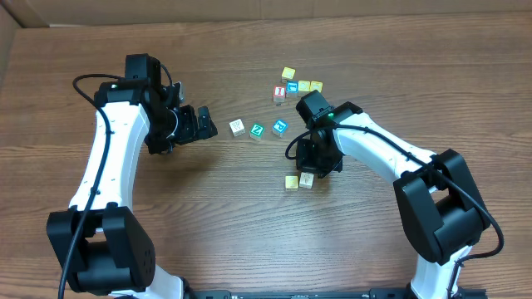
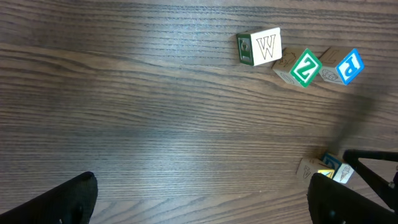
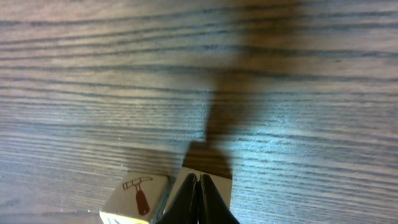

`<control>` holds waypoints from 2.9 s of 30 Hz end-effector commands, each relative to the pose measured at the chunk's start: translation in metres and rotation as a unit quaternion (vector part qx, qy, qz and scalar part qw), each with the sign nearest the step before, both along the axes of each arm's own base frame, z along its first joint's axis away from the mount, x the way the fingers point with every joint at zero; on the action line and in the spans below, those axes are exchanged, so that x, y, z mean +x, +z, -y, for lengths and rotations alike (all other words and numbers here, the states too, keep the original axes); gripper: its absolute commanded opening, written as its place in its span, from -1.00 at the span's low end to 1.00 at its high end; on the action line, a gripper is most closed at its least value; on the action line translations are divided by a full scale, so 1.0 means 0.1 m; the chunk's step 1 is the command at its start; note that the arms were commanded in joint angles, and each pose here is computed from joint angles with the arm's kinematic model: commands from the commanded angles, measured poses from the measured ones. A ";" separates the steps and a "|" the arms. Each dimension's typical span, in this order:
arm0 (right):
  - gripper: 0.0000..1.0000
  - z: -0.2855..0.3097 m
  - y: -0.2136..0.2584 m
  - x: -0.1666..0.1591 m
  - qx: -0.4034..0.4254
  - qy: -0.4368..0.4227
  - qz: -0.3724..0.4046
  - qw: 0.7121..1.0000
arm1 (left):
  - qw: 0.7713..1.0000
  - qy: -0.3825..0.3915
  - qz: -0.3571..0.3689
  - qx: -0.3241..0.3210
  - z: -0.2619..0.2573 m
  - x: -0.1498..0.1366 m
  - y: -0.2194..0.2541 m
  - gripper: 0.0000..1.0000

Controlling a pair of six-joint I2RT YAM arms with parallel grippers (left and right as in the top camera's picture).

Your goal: Flip 5 blocks

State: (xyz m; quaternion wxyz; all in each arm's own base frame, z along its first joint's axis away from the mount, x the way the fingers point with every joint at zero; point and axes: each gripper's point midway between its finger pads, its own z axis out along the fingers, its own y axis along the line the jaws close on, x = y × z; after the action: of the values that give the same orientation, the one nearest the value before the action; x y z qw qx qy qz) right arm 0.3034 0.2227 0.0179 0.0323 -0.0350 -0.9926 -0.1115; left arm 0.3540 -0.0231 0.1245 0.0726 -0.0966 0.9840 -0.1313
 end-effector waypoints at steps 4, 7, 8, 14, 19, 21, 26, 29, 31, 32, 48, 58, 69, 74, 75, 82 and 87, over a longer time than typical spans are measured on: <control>-0.92 -0.06 0.11 -0.01 0.019 0.013 0.007 1.000 | 1.000 -0.006 0.005 0.003 0.04 0.05 0.02 1.00; -0.92 -0.07 0.11 -0.03 0.018 0.015 0.005 1.000 | 1.000 -0.006 0.005 0.003 0.04 0.05 0.02 1.00; -0.92 -0.08 0.11 -0.03 0.019 0.016 0.006 1.000 | 1.000 -0.006 0.005 0.003 0.04 0.05 0.02 1.00; -0.92 -0.08 0.11 -0.03 0.019 0.017 0.007 1.000 | 1.000 -0.006 0.005 0.003 0.04 0.05 0.02 1.00; -0.92 -0.13 0.13 0.05 0.028 0.017 0.024 0.999 | 1.000 -0.006 0.005 0.003 0.03 0.05 0.02 1.00; -0.92 -0.12 0.16 0.12 0.032 0.011 0.032 0.999 | 1.000 -0.006 0.005 0.003 0.04 0.05 0.02 1.00; -0.92 0.02 0.26 0.28 0.033 -0.014 0.035 0.999 | 1.000 -0.006 0.005 0.003 0.04 0.05 0.02 1.00; -0.92 0.16 0.25 0.27 0.023 -0.033 0.019 0.999 | 1.000 -0.006 0.005 0.003 0.03 0.05 0.02 1.00; -0.92 0.25 0.24 0.24 0.015 -0.042 0.006 0.999 | 1.000 -0.006 0.005 0.003 0.04 0.05 0.02 1.00; -0.92 0.29 0.24 0.22 0.012 -0.046 -0.001 0.999 | 1.000 -0.006 0.005 0.003 0.04 0.05 0.02 1.00; -0.92 0.11 0.19 -0.09 -0.002 -0.006 -0.030 1.000 | 1.000 -0.006 0.005 0.003 0.04 0.05 0.02 1.00; -0.92 0.03 0.19 -0.15 -0.002 0.007 -0.030 1.000 | 1.000 -0.006 0.005 0.003 0.03 0.05 0.02 1.00; -0.92 0.03 0.20 -0.25 -0.003 -0.003 -0.051 0.999 | 1.000 -0.006 0.005 0.003 0.04 0.05 0.02 1.00; -0.92 0.02 0.20 -0.26 -0.005 -0.012 -0.054 0.998 | 1.000 -0.006 0.005 0.003 0.04 0.05 0.02 0.99; -0.92 0.01 0.20 -0.25 -0.005 -0.012 -0.053 0.999 | 1.000 -0.006 0.005 0.003 0.04 0.05 0.02 1.00; -0.92 0.03 0.20 -0.29 -0.009 -0.013 -0.061 0.998 | 1.000 -0.006 0.005 0.003 0.04 0.05 0.02 1.00; -0.92 0.04 0.20 -0.30 -0.010 -0.013 -0.063 0.998 | 1.000 -0.006 0.005 0.003 0.03 0.05 0.02 1.00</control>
State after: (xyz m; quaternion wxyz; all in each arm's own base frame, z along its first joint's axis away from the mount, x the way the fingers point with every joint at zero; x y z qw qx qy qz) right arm 0.2706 0.2132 0.0263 0.1054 -0.0569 -0.9891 -0.0854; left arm 0.3540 -0.0231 0.1245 0.0726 -0.0966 0.9840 -0.1313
